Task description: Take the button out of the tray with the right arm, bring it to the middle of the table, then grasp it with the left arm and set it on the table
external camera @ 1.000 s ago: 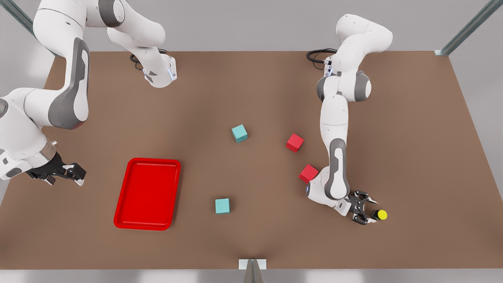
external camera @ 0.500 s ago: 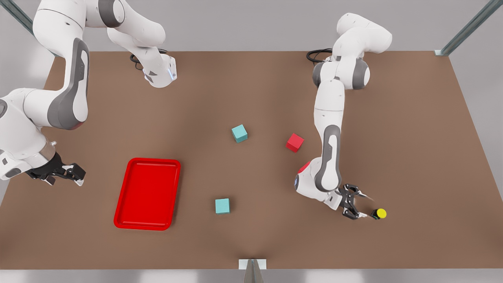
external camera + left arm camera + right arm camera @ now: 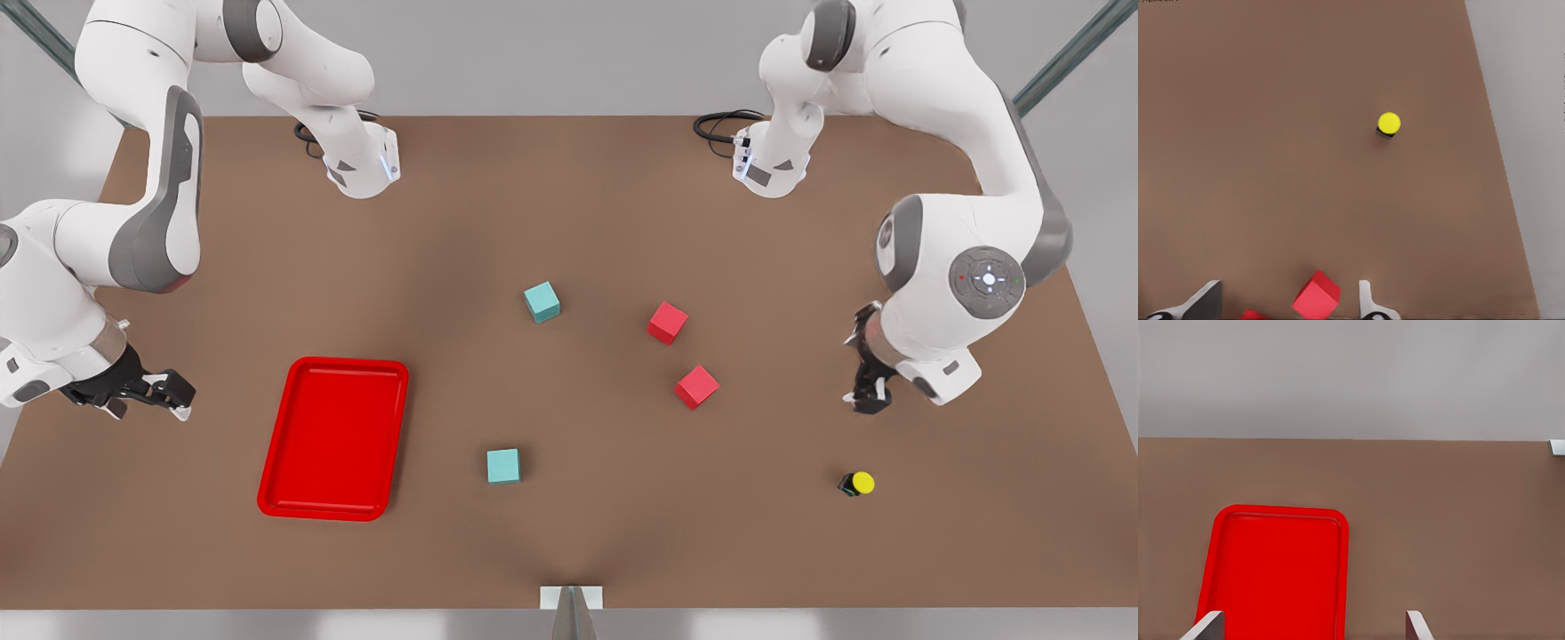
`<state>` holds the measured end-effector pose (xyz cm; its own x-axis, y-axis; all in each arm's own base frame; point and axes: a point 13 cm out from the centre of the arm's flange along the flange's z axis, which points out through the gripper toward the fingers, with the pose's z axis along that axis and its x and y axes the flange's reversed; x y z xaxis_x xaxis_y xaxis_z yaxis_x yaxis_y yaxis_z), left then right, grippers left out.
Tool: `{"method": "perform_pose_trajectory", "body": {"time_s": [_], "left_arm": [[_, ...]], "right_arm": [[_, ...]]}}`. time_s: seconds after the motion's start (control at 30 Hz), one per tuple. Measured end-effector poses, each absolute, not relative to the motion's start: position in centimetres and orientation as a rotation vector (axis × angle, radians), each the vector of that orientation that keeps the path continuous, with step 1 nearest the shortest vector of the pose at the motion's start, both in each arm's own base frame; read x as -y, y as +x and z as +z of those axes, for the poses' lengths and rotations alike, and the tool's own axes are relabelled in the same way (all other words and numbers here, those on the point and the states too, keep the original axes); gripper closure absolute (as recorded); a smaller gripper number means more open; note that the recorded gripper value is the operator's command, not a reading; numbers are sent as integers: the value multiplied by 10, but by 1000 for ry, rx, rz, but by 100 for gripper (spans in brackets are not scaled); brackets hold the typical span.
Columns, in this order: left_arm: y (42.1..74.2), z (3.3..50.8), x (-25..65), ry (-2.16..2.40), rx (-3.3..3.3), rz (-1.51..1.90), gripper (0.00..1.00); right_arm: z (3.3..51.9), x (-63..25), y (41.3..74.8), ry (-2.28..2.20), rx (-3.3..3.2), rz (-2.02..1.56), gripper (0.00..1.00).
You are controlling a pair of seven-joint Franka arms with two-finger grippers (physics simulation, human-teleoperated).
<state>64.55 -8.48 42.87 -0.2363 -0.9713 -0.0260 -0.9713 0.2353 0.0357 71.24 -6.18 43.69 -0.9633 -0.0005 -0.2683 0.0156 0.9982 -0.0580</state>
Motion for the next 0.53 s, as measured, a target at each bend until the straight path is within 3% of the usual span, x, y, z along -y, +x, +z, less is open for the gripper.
{"method": "perform_pose_trajectory", "body": {"time_s": [0.13, 0.23, 0.53], "left_arm": [[619, 451, 54, 1544, 2598, 124, 0], [553, 448, 68, 1225, 2753, 97, 0], [573, 433, 59, 689, 3026, 73, 0]], "right_arm": [[436, 62, 712, 12, -2870, -86, 0], [434, 62, 713, 12, -2873, -86, 0], [437, 62, 714, 13, -2867, -86, 0]]}}
